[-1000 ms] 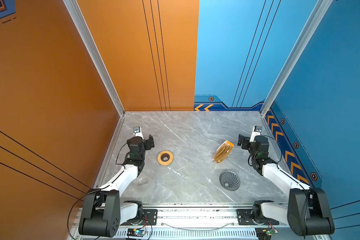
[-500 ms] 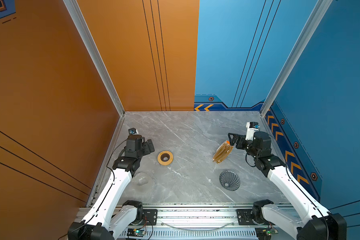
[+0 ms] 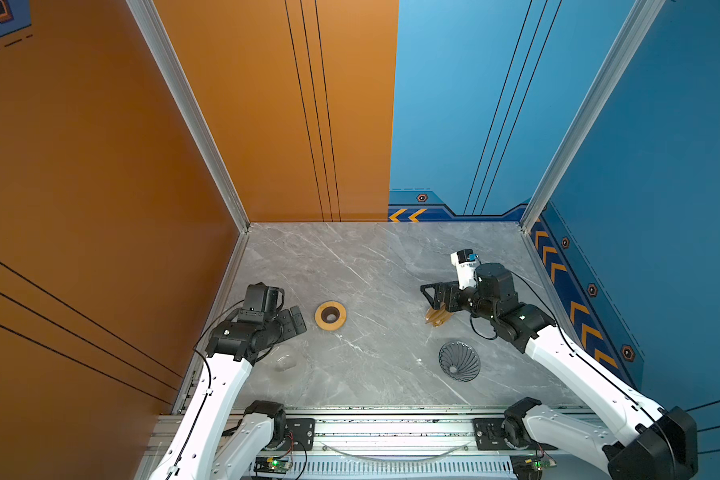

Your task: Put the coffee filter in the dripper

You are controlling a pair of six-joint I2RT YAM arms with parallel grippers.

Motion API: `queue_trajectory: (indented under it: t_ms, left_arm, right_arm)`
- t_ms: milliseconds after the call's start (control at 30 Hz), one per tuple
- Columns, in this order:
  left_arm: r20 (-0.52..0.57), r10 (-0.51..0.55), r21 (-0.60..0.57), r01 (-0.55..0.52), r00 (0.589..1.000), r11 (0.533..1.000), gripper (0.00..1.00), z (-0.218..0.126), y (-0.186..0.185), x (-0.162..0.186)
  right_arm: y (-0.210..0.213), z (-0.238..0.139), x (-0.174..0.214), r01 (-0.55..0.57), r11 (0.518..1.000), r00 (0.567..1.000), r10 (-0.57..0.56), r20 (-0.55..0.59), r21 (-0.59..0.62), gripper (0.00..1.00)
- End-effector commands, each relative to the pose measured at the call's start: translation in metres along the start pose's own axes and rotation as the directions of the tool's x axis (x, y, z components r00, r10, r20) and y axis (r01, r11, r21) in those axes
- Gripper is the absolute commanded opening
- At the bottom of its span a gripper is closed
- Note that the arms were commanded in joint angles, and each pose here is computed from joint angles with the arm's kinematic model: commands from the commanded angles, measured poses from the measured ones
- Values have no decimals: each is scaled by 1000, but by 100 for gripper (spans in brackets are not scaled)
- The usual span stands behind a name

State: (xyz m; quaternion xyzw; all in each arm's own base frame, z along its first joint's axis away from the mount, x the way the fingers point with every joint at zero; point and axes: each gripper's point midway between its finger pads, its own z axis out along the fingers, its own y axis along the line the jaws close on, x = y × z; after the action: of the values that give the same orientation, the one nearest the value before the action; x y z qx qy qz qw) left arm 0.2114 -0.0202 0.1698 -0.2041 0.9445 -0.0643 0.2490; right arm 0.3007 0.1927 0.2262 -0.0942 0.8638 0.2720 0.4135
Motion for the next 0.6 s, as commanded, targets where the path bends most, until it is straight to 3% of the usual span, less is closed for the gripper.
queue_trajectory:
  t_ms: [0,133,233,567]
  left_arm:
    - [-120,-39,-22,36,992,999,98,-10,4,25]
    - [-152,-54,-130,34,987,991,98,-11,22,31]
    - [-209,-68,-129,42,976,991,98,-3,20,40]
    - [-174,-139,-229,97,975,969,98,1,42,40]
  right_arm:
    - [18,1,8,11,999,999,-13,-38,-51,100]
    - [25,5,14,21,998,999,-24,-43,-57,100]
    - [27,7,17,32,998,998,-35,-50,-56,100]
    - [21,6,24,59,998,996,-61,-72,-26,100]
